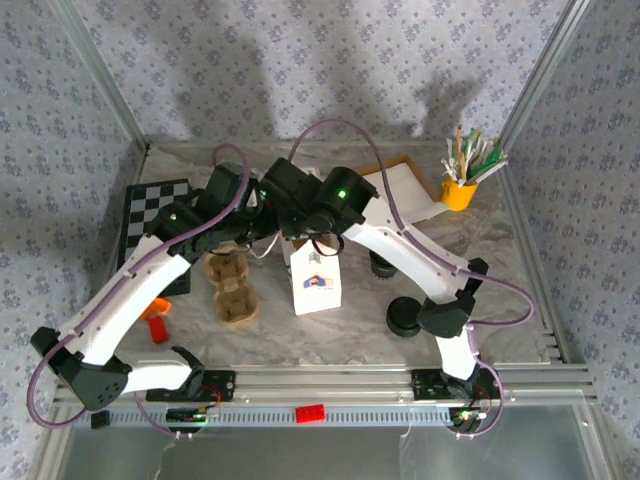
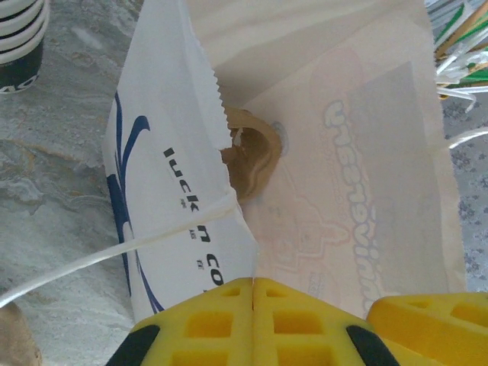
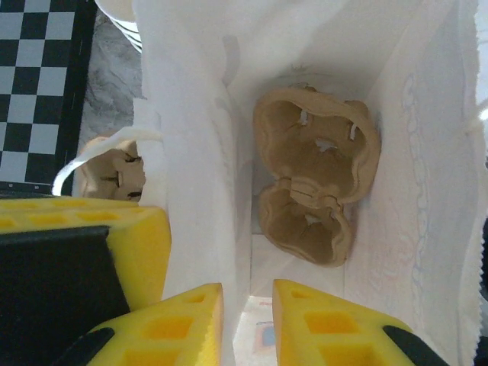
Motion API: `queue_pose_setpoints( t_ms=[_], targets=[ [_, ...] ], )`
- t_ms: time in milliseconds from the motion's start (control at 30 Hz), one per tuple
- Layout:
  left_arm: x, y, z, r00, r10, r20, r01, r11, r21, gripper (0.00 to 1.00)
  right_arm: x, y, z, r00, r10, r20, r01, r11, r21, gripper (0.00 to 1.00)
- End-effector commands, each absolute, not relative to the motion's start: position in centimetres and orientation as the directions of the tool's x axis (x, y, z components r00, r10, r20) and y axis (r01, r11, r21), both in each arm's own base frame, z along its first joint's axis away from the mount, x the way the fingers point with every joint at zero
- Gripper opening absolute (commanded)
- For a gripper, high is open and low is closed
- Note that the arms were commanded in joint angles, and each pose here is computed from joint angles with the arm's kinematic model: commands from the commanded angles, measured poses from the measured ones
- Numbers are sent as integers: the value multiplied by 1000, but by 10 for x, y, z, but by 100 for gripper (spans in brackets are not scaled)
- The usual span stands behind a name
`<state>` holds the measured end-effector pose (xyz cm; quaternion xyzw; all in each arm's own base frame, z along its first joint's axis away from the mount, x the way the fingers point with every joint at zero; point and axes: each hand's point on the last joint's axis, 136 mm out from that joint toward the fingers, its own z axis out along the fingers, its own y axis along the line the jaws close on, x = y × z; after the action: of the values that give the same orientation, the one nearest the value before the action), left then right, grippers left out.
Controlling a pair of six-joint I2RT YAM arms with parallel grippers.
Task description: Pack the takeout coffee
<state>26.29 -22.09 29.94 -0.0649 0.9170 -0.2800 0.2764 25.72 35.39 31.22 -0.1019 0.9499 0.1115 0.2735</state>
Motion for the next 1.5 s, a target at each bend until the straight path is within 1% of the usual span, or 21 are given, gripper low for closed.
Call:
queue_pose_setpoints(
  t_ms=[0,133,333,467,533,667,733,800,967,1033,1100,1167,1333,1467],
  targets=[
    [257,-224,316,-835,-276,-477,61,814,-577,0,262,360,310,-833,-137,-536,-257,954,157,23],
    [254,-221,321,-832,-278,-480,66,810,-583,0,270,357,312,-829,-113,-548,-237,958,161,21],
    [249,-225,325,-839,-289,-461,73,780,-622,0,285,351,286,-846,-120,-519,-197,976,96,16],
    [248,-220,324,-832,-294,-470,70,786,-615,0,288,345,280,-848,-111,-518,-169,983,67,11],
    [248,-218,321,-833,-292,-470,62,795,-604,0,288,345,273,-861,-100,-498,-160,984,80,8],
    [249,-216,319,-829,-305,-468,55,790,-611,0,287,346,256,-882,-91,-463,-142,987,78,6],
    [250,-214,318,-826,-318,-465,46,784,-619,0,289,347,247,-906,-51,-419,-111,986,121,2],
    [250,-214,317,-827,-324,-460,45,777,-628,0,291,349,244,-910,-32,-413,-103,983,150,0],
    [251,-207,314,-818,-352,-456,24,770,-637,0,293,346,231,-920,-39,-390,-96,987,126,0],
    [252,-207,313,-817,-357,-453,23,764,-645,0,296,350,232,-913,-38,-405,-97,987,125,0],
    [251,-209,312,-827,-355,-435,21,755,-656,0,293,359,234,-921,-51,-387,-119,981,153,0],
    [252,-210,315,-825,-357,-438,31,745,-666,0,298,358,246,-902,-54,-428,-123,983,136,0],
    [251,-206,312,-825,-368,-429,18,741,-671,0,287,368,287,-863,-92,-497,-212,958,192,0],
    [252,-208,311,-827,-376,-418,17,727,-687,0,284,373,297,-859,-93,-504,-239,943,234,0]
  ],
)
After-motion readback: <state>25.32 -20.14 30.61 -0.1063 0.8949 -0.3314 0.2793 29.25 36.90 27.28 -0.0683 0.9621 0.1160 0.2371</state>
